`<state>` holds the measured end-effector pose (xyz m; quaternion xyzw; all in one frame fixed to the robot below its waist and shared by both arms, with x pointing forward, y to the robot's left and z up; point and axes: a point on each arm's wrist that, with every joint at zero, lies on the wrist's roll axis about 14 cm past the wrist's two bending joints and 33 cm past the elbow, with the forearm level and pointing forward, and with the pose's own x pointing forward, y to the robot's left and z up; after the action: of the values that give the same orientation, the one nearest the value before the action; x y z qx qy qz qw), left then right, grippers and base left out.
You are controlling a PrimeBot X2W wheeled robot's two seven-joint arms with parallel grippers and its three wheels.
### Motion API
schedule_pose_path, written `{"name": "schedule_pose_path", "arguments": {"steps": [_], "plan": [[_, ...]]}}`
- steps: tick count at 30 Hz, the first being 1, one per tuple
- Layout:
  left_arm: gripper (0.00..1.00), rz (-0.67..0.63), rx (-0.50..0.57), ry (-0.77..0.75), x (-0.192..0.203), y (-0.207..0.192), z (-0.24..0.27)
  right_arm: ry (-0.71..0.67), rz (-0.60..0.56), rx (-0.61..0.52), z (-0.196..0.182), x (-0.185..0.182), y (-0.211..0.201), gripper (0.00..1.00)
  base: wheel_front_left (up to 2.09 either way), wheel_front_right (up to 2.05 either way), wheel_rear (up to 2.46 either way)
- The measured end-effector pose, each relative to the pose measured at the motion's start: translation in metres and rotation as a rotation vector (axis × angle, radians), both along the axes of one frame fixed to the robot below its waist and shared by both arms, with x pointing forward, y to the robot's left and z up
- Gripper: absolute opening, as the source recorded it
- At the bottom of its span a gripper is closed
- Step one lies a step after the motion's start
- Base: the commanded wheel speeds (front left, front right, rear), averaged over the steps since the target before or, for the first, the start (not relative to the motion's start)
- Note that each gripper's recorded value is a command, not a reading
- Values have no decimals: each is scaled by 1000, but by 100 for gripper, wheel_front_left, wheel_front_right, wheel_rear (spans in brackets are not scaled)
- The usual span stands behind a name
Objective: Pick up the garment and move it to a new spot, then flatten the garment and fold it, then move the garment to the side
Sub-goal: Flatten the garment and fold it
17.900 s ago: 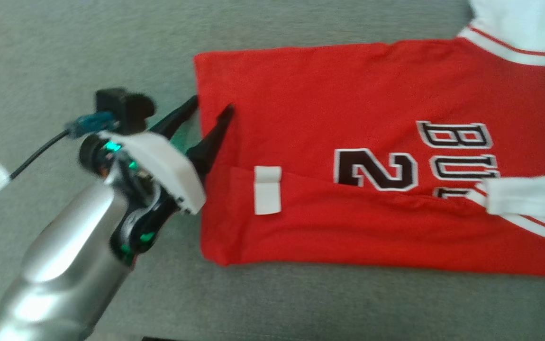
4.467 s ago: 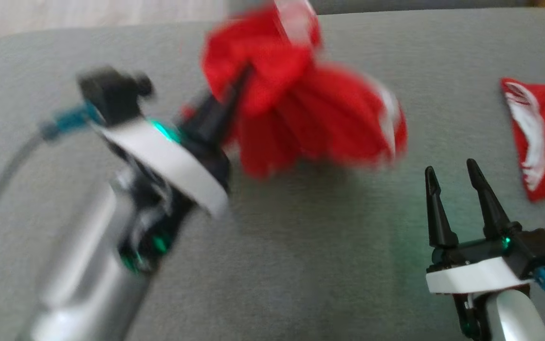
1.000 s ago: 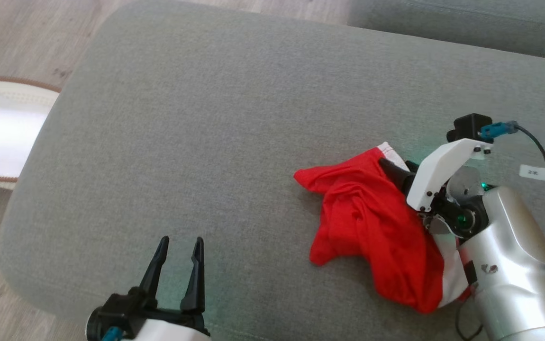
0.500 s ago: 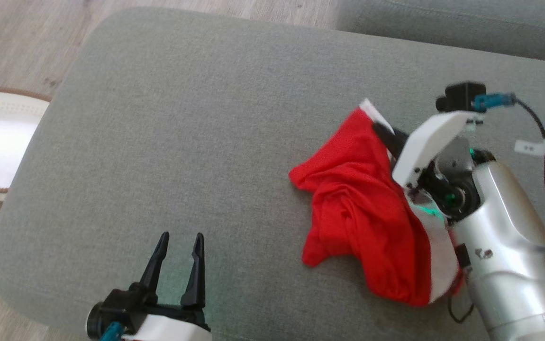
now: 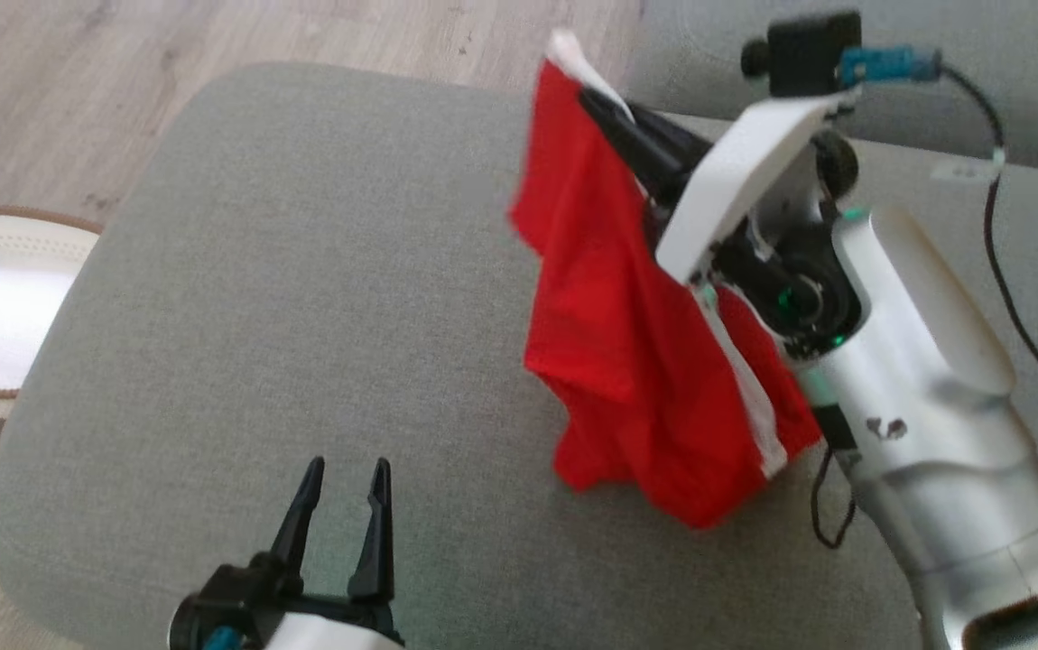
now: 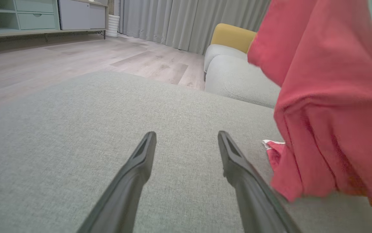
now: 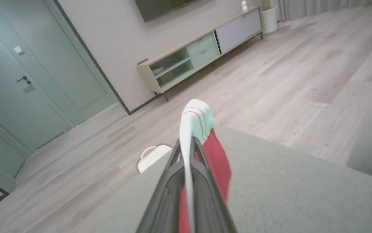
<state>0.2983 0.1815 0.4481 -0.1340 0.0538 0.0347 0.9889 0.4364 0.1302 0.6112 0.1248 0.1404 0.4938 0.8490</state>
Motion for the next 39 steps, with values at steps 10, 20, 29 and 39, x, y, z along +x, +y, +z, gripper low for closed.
{"name": "schedule_pose_path", "arguments": {"steps": [10,20,29,39], "plan": [[100,23,-12,-2,-17,-1,-1,-119,80,175,75,-26,17,0,0,0,0],[100,-2,-15,-3,-14,-9,-1,-187,6,250,99,-12,-11,0,0,0,0],[100,-40,-18,3,-3,-18,-2,-46,-471,225,6,48,-136,0,0,0,0],[100,-116,-32,35,14,-38,-11,324,-900,136,-155,1,-271,0,0,0,0]]}}
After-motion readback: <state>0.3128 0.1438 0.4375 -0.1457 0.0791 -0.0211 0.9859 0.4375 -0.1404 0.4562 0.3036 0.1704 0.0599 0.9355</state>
